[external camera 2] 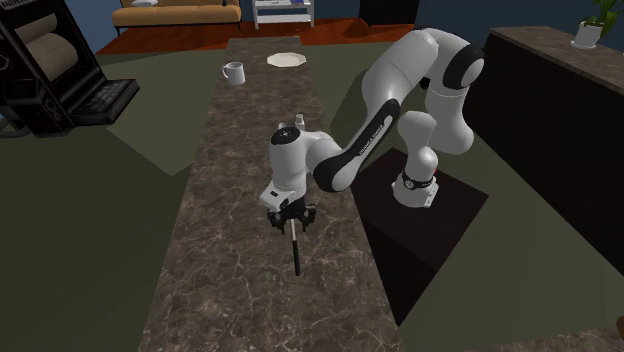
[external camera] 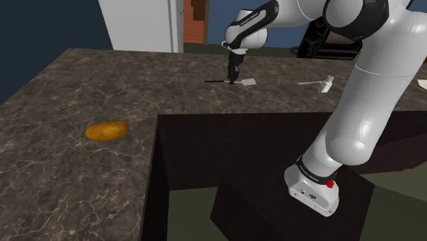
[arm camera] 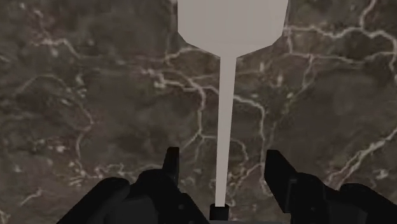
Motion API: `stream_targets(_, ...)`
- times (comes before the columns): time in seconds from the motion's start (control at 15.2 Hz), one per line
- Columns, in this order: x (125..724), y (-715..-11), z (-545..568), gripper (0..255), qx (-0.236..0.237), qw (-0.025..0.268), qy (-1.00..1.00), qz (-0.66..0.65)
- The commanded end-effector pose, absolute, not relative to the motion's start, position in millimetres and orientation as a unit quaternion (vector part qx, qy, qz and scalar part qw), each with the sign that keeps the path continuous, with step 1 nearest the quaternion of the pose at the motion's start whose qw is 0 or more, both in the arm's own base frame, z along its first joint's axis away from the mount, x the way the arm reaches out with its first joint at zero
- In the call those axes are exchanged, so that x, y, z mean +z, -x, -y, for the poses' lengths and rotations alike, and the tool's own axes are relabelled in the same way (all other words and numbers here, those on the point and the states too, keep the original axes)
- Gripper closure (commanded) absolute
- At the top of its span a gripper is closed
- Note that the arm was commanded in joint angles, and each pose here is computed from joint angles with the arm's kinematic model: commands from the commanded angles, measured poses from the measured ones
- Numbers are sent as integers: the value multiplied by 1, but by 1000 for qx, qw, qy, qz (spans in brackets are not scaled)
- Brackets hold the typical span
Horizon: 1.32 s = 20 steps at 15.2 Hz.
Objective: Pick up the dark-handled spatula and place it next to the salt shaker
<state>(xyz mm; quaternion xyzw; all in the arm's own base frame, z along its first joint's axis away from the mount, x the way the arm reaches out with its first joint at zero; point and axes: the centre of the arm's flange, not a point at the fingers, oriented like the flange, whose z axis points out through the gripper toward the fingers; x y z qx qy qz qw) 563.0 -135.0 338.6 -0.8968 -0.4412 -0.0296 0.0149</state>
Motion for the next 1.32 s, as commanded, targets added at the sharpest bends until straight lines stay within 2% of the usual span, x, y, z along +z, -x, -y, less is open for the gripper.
stream_targets(0.0,339,-563,135,255,-30,15,897,441)
stream_targets(0.53,339,-563,135,255,-30,15,897,441)
stream_targets(1.25,397,-563,135,255,-30,15,897,441)
